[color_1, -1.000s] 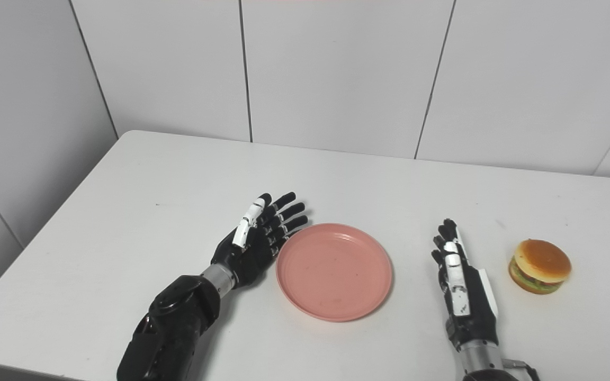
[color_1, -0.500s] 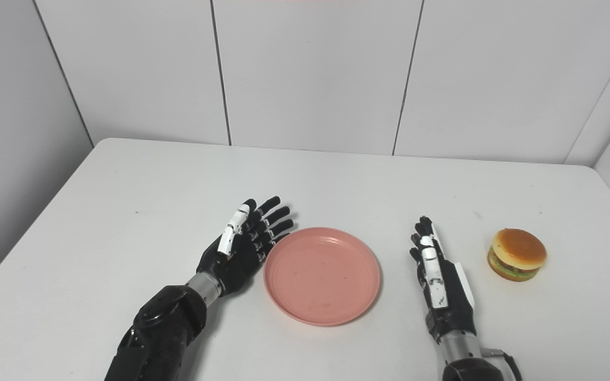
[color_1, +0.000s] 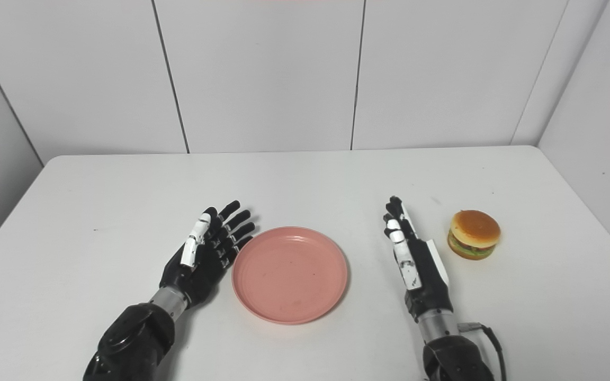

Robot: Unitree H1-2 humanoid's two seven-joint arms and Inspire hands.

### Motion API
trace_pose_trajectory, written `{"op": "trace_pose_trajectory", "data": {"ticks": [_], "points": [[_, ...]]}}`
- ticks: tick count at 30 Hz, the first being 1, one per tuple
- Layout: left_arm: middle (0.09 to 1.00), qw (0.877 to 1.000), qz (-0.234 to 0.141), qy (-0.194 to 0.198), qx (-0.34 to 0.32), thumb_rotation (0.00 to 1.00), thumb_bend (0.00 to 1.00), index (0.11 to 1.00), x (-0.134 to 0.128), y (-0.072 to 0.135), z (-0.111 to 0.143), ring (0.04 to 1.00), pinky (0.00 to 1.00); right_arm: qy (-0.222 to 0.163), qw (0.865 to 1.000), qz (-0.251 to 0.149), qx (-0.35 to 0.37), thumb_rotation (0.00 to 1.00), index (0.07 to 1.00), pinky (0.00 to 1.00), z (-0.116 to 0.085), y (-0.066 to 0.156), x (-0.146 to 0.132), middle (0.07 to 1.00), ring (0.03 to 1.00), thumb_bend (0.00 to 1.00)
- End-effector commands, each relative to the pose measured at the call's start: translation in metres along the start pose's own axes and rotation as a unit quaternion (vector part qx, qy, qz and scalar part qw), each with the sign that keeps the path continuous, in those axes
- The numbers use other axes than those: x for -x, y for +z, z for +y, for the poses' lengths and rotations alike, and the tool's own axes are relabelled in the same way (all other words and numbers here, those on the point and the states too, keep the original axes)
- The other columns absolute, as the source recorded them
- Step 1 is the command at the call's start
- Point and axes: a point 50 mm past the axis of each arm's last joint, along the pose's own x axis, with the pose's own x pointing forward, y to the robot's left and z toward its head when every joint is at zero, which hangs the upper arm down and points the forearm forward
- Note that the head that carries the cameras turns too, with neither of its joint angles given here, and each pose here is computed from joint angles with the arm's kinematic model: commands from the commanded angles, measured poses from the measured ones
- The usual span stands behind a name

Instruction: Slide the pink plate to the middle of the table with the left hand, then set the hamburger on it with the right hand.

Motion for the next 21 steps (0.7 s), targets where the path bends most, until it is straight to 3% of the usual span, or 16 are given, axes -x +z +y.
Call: {"op": "trace_pose_trajectory", "data": {"ticks": [1,11,12,18,21], "points": [[0.933,0.999,-0.01,0.016,-0.026,1.0,0.35,0.93,0.004,0.001,0.005,0.923,0.92,-0.003,0.998,-0.052,0.037,1.0,0.978,0.97,-0.005,0.033,-0.019,0.97,0.953,0.55],[0.921,0.998,-0.025,0.036,-0.052,1.0,0.35,0.921,0.016,-0.009,0.025,0.908,0.92,-0.031,0.974,-0.135,0.177,0.95,0.941,0.89,-0.034,0.092,-0.038,0.928,0.919,0.69],[0.922,0.997,-0.025,0.038,-0.055,1.0,0.34,0.921,0.017,-0.01,0.028,0.91,0.92,-0.03,0.97,-0.143,0.193,0.96,0.949,0.84,-0.037,0.096,-0.04,0.934,0.908,0.69],[0.931,0.998,-0.02,0.04,-0.054,1.0,0.35,0.925,0.021,-0.019,0.044,0.923,0.94,-0.065,0.93,-0.16,0.326,1.0,0.916,0.78,-0.058,0.121,-0.044,0.907,0.864,0.73],[0.925,0.998,-0.018,0.04,-0.049,1.0,0.34,0.921,0.02,-0.021,0.05,0.918,0.93,-0.072,0.89,-0.164,0.419,1.0,0.923,0.77,-0.07,0.135,-0.045,0.918,0.868,0.76]]}}
